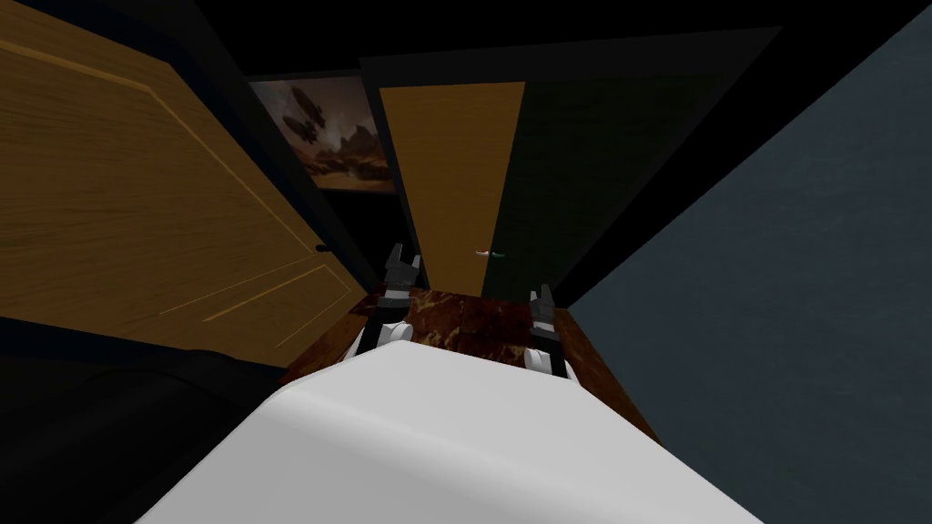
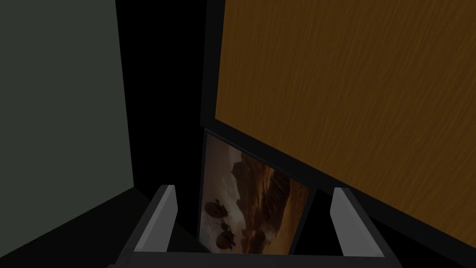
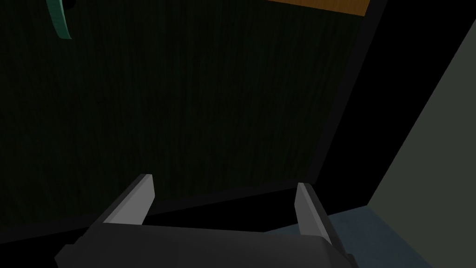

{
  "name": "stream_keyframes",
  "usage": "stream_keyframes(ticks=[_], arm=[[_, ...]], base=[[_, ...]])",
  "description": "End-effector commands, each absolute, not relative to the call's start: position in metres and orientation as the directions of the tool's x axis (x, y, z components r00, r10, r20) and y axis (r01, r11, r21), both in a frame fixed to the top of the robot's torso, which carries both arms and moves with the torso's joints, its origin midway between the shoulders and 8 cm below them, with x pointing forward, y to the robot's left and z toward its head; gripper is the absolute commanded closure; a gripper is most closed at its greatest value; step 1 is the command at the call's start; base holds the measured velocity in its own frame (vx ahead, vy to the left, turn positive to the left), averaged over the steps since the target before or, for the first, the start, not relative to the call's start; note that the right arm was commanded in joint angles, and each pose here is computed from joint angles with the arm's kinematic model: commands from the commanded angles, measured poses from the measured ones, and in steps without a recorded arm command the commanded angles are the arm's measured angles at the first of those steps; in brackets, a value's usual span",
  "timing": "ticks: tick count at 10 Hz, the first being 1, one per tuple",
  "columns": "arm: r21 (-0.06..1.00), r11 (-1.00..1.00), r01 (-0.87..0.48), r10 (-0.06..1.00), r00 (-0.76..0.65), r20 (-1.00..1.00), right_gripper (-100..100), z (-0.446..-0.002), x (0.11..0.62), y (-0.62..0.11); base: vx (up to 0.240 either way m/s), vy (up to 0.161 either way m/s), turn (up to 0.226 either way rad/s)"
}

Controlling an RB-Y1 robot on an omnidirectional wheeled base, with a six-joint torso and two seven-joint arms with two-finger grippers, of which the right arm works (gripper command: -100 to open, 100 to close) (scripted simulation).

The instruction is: Pull the door open

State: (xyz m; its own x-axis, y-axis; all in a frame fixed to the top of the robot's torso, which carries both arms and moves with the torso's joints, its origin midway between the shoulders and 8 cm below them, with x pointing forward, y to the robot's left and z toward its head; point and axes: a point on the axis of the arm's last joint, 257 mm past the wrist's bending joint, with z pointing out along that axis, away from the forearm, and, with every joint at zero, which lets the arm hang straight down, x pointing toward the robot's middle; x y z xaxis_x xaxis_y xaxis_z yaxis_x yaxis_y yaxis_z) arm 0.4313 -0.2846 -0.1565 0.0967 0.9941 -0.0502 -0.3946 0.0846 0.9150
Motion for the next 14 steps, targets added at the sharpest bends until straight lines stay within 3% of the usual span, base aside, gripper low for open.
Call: stream_keyframes(ticks=[1, 14], arm=[[0.924, 0.079, -0.374, 0.994, 0.095, -0.047, -100, -0.170, 0.436, -0.289], [0.964, 0.051, -0.260, 0.994, 0.104, -0.025, -100, -0.253, 0.463, -0.313]], base=[[0.103, 0.013, 0.061], [0.086, 0.002, 0.060]])
